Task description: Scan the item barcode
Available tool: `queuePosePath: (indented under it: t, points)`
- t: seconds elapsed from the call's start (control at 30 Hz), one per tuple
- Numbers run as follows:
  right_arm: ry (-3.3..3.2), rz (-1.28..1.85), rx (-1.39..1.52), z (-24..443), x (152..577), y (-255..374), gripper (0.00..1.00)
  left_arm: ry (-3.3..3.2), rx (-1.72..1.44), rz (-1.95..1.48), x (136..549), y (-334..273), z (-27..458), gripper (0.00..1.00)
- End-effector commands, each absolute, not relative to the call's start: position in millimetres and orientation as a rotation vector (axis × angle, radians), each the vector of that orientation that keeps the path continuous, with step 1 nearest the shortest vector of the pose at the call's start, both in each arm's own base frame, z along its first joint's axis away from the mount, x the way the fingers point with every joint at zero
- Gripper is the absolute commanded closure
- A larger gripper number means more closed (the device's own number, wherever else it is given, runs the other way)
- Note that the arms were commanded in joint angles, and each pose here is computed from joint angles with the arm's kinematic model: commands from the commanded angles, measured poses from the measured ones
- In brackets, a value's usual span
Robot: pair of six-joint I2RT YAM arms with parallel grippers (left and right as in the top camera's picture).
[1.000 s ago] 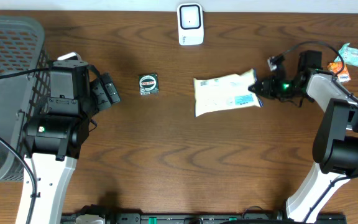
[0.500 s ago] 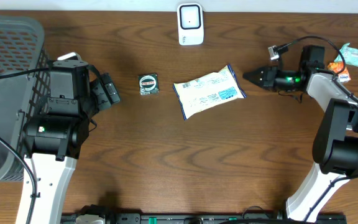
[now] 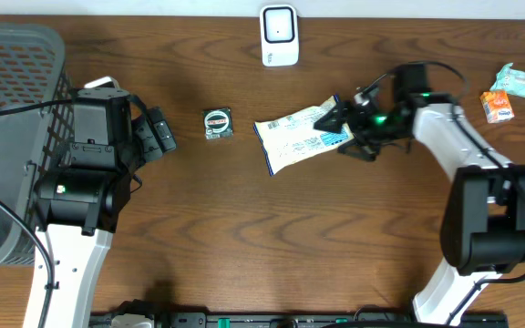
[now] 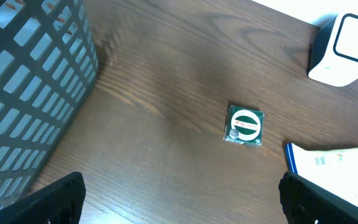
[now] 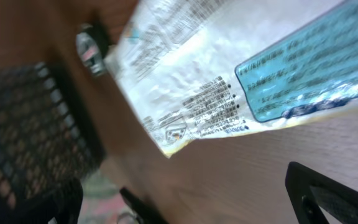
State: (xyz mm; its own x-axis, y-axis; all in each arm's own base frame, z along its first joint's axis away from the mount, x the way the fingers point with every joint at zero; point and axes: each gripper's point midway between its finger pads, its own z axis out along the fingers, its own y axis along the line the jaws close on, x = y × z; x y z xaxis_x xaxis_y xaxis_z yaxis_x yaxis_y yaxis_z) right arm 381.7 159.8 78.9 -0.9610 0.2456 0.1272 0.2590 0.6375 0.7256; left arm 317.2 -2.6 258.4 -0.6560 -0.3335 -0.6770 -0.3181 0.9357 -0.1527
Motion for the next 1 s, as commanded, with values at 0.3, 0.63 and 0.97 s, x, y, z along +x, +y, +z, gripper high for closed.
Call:
queuePosePath:
  t: [0.3, 0.63, 0.97]
  points:
    - [-2.804, -0.88, -1.018, 29.3, 396.7, 193.7, 0.01, 2.324, -0.45, -0.013, 316.6, -0.2, 260.8, 0.02]
    - [-3.075, -0.848, -0.874, 25.3, 427.4, 178.7, 0.14, 2.324, -0.45, -0.013, 316.6, -0.2, 260.8, 0.02]
    - [-3.16, -1.165, -0.392, 48.7, 443.1, 180.5, 0.12, 2.324, -0.45, -0.013, 316.6, -0.2, 260.8, 0.02]
